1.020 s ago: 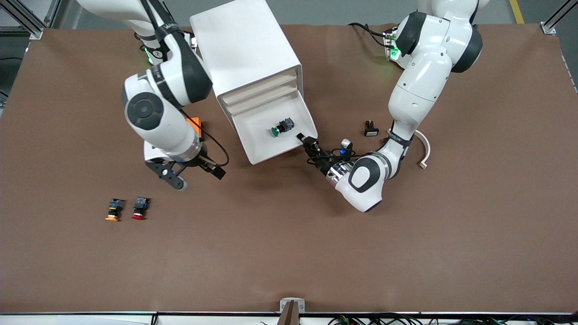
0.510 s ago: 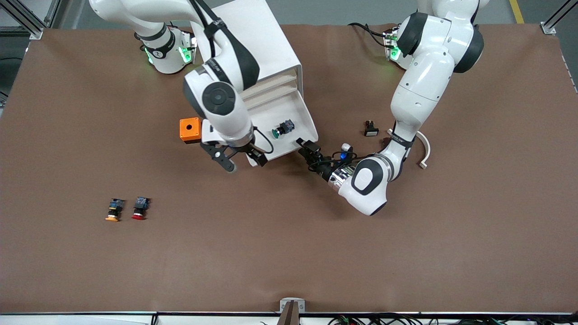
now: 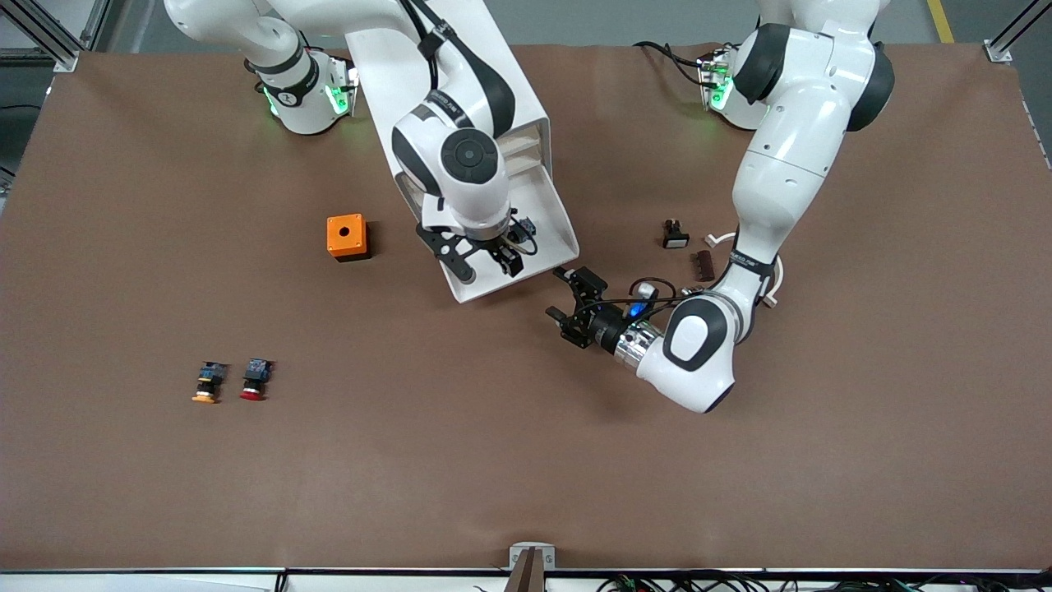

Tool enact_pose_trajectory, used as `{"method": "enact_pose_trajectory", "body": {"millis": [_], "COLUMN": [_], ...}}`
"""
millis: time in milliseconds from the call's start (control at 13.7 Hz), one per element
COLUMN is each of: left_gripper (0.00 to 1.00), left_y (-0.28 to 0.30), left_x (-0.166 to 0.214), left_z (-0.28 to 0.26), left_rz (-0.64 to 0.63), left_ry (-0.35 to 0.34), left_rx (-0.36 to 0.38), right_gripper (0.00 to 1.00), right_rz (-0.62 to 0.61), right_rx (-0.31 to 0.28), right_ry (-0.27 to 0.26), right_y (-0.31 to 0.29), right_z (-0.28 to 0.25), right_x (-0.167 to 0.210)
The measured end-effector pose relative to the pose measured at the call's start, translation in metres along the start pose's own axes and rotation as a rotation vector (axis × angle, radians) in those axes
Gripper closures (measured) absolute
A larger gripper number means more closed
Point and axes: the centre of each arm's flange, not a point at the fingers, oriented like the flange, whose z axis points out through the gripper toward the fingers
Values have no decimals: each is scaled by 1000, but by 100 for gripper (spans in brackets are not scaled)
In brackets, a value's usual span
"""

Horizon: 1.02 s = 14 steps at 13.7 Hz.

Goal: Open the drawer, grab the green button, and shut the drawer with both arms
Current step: 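Grasp the green button with the right gripper while the left gripper withdraws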

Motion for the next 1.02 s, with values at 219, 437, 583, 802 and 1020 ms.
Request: {"method": "enact_pose_trajectory", "body": {"millis": [219,437,583,802,1020], "left_gripper": [0,0,0,0,0], "left_y": [-30,-72,-90,-120,-159], "left_x": [-27,-54,-57,-55,-49], "left_z": [-23,-60,-87,-119,-157], "left_rz": [287,501,577,714,819], "left_ry": [60,173,257,346,420], "left_rx": [-47,-121,-165,-149,-119], "right_gripper": [0,0,0,0,3], "right_rz": [19,32,38,46,50], "right_rx": [-7,-11,-13,-20,-25], "right_ry": [5,7,9,13,16], "right_y": [5,6,6,6,6], "right_z": [10,14,23,42,54], "right_x": [-30,-42,-51,-69,-75]}}
